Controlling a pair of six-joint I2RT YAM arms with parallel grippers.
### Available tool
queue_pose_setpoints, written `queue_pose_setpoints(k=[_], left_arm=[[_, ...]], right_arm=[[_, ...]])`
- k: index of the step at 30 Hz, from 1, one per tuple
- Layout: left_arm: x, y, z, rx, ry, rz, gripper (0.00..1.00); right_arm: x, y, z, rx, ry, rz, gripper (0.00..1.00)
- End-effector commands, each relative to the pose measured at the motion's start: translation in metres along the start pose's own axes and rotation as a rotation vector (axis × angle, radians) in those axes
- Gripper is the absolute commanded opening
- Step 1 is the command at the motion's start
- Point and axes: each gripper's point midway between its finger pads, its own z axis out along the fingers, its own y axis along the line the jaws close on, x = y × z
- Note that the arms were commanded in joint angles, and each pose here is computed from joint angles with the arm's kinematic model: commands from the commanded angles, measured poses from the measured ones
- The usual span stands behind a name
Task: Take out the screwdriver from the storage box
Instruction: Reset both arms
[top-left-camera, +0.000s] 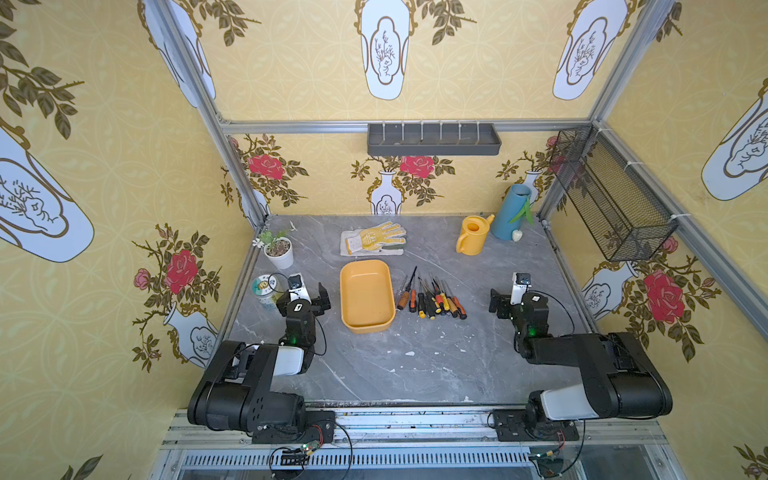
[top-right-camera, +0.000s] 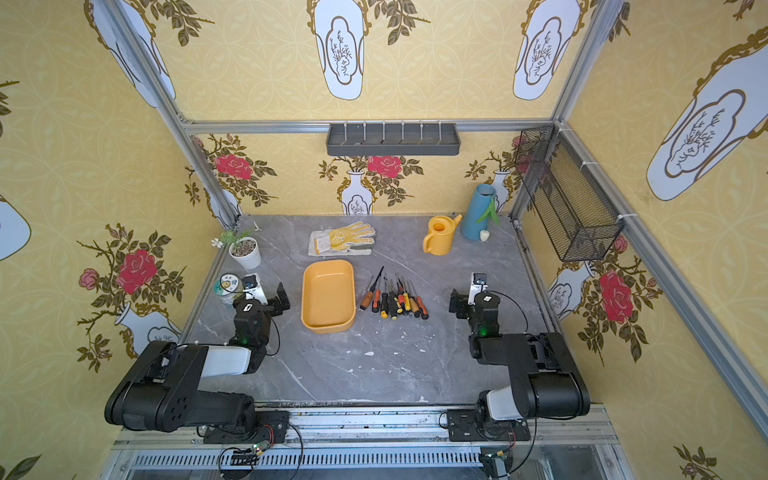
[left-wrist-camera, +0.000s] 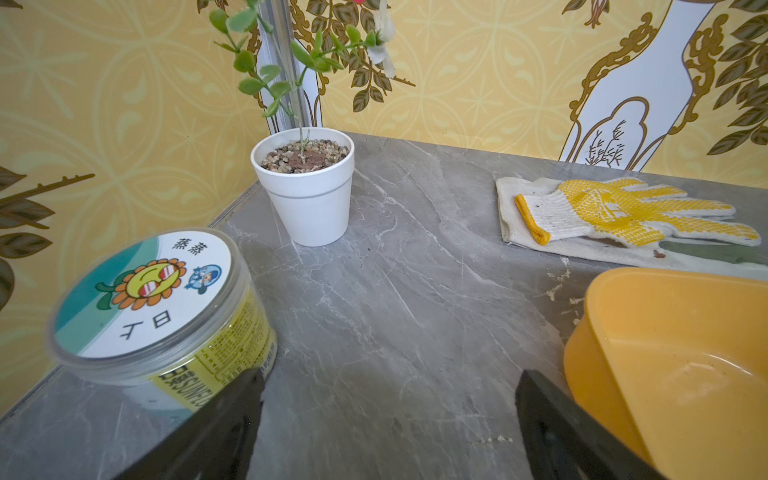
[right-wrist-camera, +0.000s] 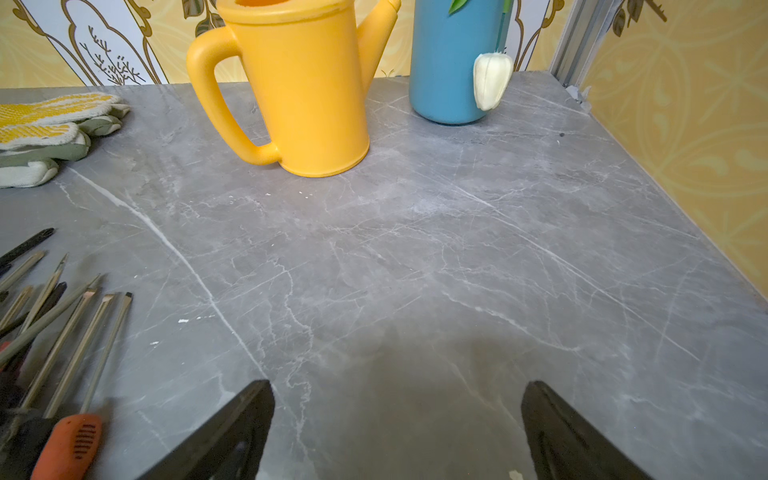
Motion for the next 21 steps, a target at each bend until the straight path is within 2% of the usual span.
queue_pose_setpoints(k=[1,12,17,21], left_arm=[[-0.0044,-0.0005,0.0001,0.003,-0.017,-0.006,0.99],[-0.0037,-0.0006,0.0002,0.003,-0.015,-0.004,0.99],[0.0006,0.0043,0.005,0.019,0.034,-0.043,0.99],[-0.003,0.0067,0.0038,0.009,0.009,-0.05,0.99]], right_arm=[[-0.0069,0.0091,0.0012,-0.051,-0.021,-0.013,0.97],[-0.0074,0.0091,0.001,-0.051,-0.021,-0.013,0.97],[-0.0073,0.0091,0.0011,-0.051,-0.021,-0.013,0.97],[-0.0073,0.009,0.0011,-0.051,-0.021,-0.013,0.97]])
